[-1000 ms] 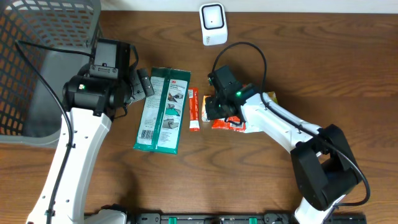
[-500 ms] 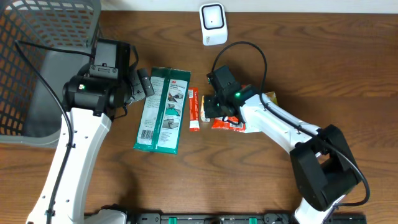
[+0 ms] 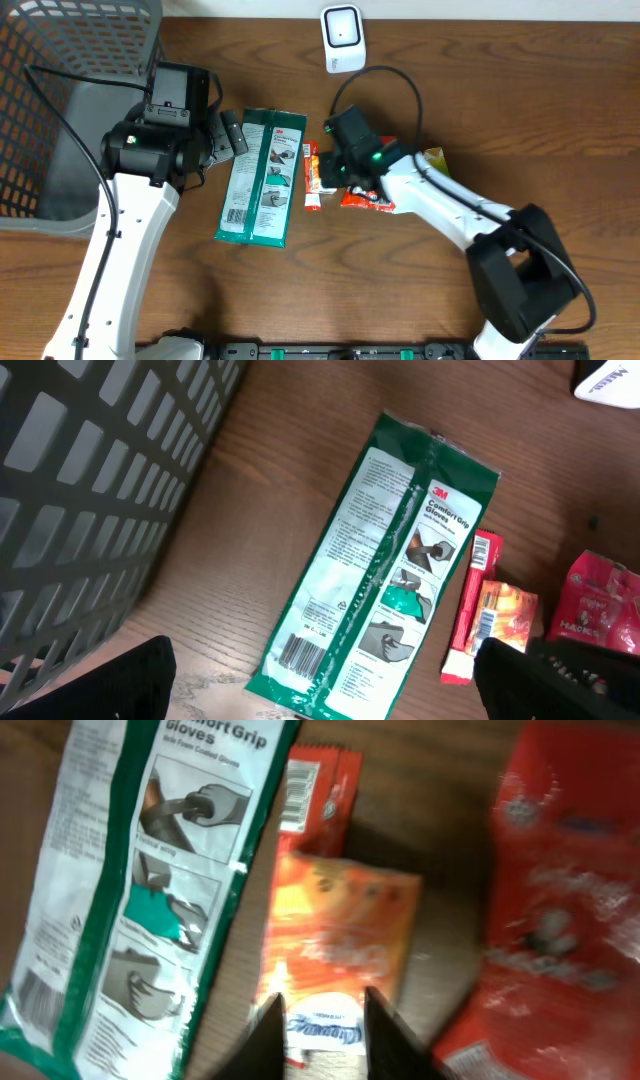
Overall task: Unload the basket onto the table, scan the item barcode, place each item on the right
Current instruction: 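Grasp the orange tissue pack with the right gripper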
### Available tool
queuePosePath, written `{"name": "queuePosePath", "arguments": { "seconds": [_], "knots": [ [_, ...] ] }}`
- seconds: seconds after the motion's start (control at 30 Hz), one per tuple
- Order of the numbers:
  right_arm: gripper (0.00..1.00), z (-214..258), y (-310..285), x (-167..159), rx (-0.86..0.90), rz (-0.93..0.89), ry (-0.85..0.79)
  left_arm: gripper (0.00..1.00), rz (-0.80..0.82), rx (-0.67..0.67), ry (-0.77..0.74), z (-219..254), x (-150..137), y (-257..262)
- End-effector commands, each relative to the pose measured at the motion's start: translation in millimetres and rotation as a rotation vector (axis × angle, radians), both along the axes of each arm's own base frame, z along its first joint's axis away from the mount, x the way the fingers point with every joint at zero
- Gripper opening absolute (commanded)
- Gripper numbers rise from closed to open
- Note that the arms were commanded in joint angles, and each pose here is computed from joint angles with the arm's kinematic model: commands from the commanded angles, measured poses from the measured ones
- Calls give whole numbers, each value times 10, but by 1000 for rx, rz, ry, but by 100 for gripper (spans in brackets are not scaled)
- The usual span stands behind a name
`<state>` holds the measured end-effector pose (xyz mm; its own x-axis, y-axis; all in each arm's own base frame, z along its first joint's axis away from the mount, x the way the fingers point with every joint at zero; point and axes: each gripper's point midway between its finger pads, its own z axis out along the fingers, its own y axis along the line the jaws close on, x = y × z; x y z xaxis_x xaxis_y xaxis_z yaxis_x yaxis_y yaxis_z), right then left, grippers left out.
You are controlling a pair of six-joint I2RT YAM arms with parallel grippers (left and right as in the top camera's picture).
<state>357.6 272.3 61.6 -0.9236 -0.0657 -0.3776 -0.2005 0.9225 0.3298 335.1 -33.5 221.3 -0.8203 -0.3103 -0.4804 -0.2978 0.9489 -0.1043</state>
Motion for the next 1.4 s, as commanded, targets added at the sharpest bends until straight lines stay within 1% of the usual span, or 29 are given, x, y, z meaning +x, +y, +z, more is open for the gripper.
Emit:
{"name": "queuePosePath", "arguments": {
  "seconds": [0.0,0.03,0.13,0.27,0.37,0.73,0.9,1.0,1.07,1.2,1.37],
  "knots": [
    [41,320,-33,75,97,7,-14,96,13,8,-3,20,-17,33],
    [43,288,-53,62,106,7,9,96,13,8,-3,20,-17,33],
    [43,180,-75,59,92,2,33,96,13,8,-3,20,-17,33],
    [37,-69,-81,42,64,0,80,96,13,8,-3,20,-17,33],
    [34,-158,-89,32,53,-2,98,96,13,8,-3,20,-17,33],
    [34,-171,-32,86,70,4,71,96,13,8,-3,20,-17,33],
    [34,-290,36,74,69,15,77,96,13,8,-3,20,-17,33],
    [30,-414,64,41,56,23,96,96,13,8,-4,20,-16,33],
    [26,-496,73,10,46,28,112,96,13,8,-3,20,-17,33],
    [26,-531,72,-1,42,28,119,96,13,8,-3,20,-17,33],
    [32,-549,51,-32,32,27,134,96,13,9,-3,20,-17,33]
  ]
}}
